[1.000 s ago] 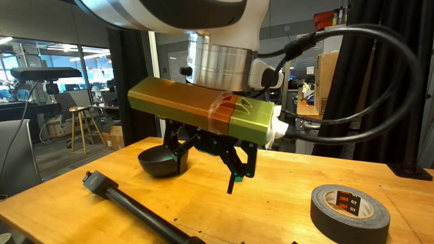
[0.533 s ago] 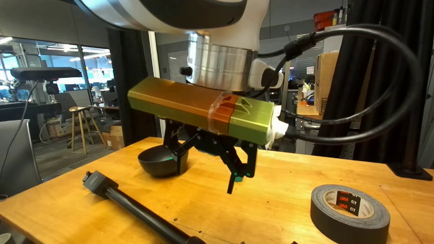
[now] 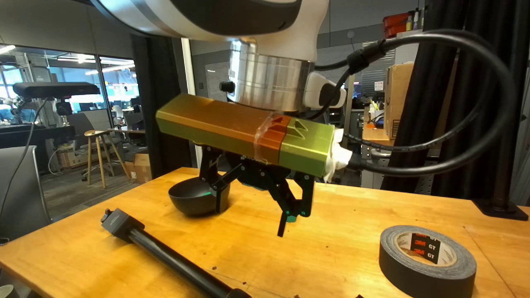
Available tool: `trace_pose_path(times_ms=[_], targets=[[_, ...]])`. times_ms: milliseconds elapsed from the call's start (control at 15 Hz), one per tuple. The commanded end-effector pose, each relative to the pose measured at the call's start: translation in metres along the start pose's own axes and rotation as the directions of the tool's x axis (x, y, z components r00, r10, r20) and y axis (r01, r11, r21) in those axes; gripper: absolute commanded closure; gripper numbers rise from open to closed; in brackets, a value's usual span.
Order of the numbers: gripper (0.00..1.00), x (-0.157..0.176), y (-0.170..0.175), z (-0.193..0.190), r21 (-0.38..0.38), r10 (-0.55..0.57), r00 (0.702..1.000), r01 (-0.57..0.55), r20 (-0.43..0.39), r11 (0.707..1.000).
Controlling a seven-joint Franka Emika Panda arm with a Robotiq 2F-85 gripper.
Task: Move the black rod forward
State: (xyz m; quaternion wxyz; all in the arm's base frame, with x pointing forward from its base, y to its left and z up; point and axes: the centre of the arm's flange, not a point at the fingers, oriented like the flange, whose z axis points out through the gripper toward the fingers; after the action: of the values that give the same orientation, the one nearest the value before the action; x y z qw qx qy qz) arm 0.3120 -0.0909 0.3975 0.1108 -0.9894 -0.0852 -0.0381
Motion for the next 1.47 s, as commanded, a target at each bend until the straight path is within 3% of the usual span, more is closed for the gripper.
trace_pose_path(times_ms=[0,133,400,667,1067,1400], targets=[[0.00,0.000,0.000,0.000,0.000,0.000,1.000,0.000,0.000,1.000],[0.00,0.000,-0.001,0.000,0.001,-0.006,1.000,0.006,0.004,1.000],[0.00,-0.006,-0.008,0.001,0.065,-0.144,0.982,0.137,0.126,0.988],[0.00,-0.013,-0.015,0.004,0.160,-0.305,0.923,0.273,0.234,0.948],[0.00,-0.010,-0.034,0.011,0.232,-0.510,0.826,0.461,0.239,0.856],[0.00,-0.003,-0.062,0.021,0.246,-0.656,0.714,0.609,0.246,0.754]])
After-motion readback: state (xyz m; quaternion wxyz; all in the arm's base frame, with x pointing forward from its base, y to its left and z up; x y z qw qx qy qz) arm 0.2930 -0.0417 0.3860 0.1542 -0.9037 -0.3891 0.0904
